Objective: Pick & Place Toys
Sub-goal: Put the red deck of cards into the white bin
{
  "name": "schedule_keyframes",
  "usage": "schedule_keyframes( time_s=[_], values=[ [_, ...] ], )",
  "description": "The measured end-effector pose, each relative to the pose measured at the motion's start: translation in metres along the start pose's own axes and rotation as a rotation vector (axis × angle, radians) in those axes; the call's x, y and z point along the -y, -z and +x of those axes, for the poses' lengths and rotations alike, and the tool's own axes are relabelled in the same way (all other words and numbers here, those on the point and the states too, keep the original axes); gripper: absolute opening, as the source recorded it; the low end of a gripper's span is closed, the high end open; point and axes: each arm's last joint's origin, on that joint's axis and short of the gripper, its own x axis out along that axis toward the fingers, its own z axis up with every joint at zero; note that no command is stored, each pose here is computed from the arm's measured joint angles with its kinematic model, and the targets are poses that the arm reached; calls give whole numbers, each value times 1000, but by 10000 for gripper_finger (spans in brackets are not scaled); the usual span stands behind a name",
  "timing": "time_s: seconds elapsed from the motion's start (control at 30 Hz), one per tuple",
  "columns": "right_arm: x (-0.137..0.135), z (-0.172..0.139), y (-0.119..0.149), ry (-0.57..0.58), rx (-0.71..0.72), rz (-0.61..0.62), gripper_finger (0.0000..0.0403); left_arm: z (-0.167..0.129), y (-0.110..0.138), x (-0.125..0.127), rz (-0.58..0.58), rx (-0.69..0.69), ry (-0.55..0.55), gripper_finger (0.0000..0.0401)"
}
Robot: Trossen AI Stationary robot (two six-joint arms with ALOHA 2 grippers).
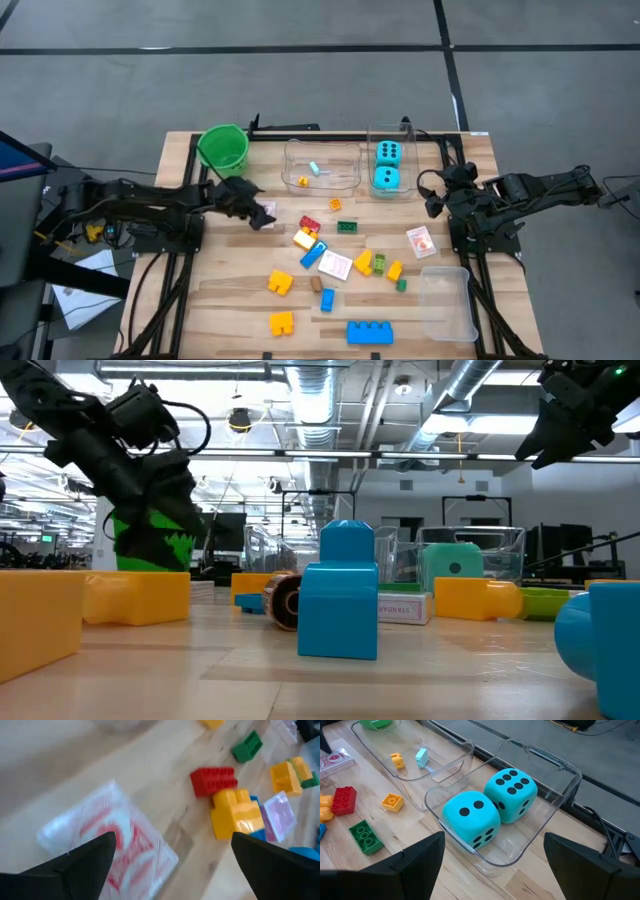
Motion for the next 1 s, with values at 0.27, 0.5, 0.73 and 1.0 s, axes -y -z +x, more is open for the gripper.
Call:
schedule_keyframes(
  time_s=[0.27,0.5,0.73,1.0],
  values=[
    [0,0,0,1,1,0,331,-10,5,-1,-103,-117,-42,392],
    [0,0,0,1,1,0,331,-11,3,0,-97,-102,-49,395],
    [0,0,0,1,1,0,331,-8,6,-4,-103,-101,-110,391],
    [0,0,0,1,1,0,331,0,9,-8,-111,-141,-152,396]
  ],
)
